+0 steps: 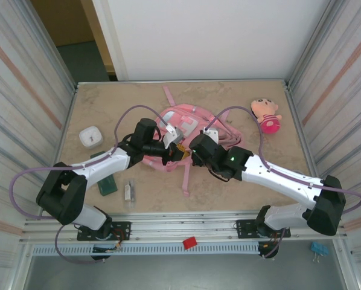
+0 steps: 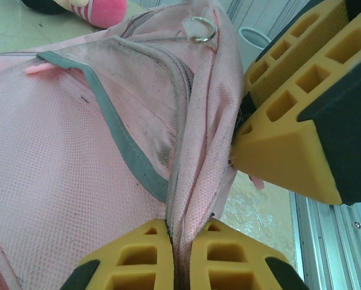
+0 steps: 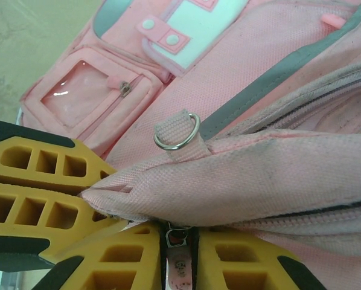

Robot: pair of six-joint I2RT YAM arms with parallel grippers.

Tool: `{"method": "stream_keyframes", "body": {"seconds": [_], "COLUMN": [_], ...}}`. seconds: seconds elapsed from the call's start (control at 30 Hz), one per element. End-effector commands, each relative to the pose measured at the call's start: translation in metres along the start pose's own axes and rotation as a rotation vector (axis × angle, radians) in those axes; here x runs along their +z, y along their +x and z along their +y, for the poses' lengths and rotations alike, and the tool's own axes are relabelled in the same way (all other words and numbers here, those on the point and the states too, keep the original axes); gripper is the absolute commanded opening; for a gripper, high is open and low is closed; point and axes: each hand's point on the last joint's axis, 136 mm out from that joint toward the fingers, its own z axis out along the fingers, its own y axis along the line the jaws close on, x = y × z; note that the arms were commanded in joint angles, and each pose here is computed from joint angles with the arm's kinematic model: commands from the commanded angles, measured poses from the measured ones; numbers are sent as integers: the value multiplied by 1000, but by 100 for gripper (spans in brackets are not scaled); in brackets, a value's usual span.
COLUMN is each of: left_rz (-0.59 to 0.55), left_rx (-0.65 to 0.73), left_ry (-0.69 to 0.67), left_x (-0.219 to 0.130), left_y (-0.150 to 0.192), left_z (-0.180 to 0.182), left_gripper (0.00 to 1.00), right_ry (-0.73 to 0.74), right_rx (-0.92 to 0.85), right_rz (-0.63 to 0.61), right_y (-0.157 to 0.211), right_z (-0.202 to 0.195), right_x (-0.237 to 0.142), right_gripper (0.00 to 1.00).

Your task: Pack the student bag

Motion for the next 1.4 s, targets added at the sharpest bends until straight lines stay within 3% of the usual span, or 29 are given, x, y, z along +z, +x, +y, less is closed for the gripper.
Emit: {"method": "stream_keyframes", "body": {"seconds": [0.0, 0.1, 0.37, 0.57, 0.8, 1.13, 1.23, 1.33, 1.37], "left_rz": [-34, -32, -28, -4, 29, 75, 66, 43, 32], "left_rx": [-21, -19, -20, -11, 8, 38, 26, -35, -64], "left_ry": [127, 124, 120, 92, 37, -17, -18, -28, -32], "left_x": [-7, -7, -6, -6, -10, -12, -12, -14, -16], "left_y": [-18, -17, -17, -10, 1, 12, 9, 3, 0], "left_z": [-26, -26, -24, -19, -8, -1, -2, -3, -5], "left_gripper": [0, 0, 0, 0, 0, 0, 9, 33, 46], "right_ry": [197, 248, 206, 178, 133, -176, -259, -327, -338], "right_rx": [-14, -37, -41, -36, -6, -48, -77, -62, -50], "right_rz": [-82, -81, -82, -66, -6, 246, 308, 356, 366], "right_y": [-16, -17, -17, -17, -13, 13, 23, 33, 36], "right_z": [-39, -46, -40, -41, -69, -72, -59, -48, -46], "right_x": [-2, -5, -7, -12, -21, -26, -25, -19, -16], "right_gripper": [21, 26, 6, 1, 0, 0, 0, 0, 0]}}
